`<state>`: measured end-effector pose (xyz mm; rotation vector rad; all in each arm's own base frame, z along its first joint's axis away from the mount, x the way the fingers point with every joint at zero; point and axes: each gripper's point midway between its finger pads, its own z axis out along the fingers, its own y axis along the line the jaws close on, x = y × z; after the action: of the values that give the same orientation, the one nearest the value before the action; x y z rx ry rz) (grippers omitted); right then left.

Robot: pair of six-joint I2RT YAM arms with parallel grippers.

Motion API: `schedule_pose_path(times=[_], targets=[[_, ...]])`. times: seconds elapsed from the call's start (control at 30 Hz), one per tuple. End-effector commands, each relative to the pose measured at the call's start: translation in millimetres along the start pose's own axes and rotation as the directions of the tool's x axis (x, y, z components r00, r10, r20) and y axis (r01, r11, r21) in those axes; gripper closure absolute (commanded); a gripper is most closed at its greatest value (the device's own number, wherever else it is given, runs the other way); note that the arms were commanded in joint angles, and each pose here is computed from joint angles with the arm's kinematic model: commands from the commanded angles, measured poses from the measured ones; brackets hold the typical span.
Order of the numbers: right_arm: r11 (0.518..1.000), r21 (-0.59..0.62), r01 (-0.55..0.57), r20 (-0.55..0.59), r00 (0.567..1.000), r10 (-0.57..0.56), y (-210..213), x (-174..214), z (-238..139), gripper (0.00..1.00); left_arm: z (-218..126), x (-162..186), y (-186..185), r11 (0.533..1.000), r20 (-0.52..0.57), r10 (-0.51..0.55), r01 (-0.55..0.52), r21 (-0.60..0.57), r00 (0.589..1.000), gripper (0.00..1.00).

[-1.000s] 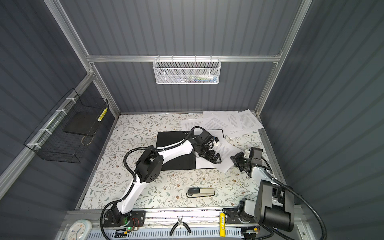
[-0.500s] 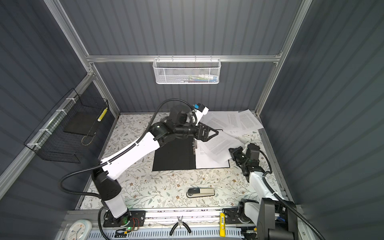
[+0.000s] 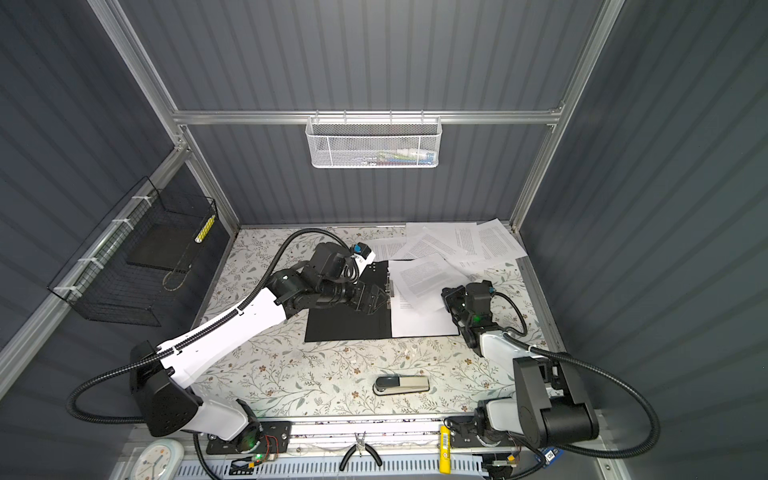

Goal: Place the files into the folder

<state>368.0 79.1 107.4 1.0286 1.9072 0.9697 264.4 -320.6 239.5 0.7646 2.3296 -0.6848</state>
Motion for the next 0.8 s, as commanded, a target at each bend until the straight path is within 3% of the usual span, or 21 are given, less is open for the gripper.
schedule_pose_path(times=[0.0,0.4,0.77], targets=[[1.000,0.004,-0.013,0.139,0.990,0.012,-7.3,-8.6,-4.5,1.00,-10.4,26.5,21.2,0.994,-0.056,0.052,-0.057,-0.091,0.997,0.00],[0.998,0.051,-0.043,0.205,0.978,0.032,-41.1,15.6,-11.1,1.00,4.6,42.6,25.8,0.999,-0.068,0.024,-0.026,-0.037,0.997,0.00],[0.997,0.038,-0.072,0.175,0.982,0.065,-45.4,36.5,3.7,1.00,5.4,46.3,23.6,1.000,-0.068,0.019,-0.020,-0.016,0.997,0.00]])
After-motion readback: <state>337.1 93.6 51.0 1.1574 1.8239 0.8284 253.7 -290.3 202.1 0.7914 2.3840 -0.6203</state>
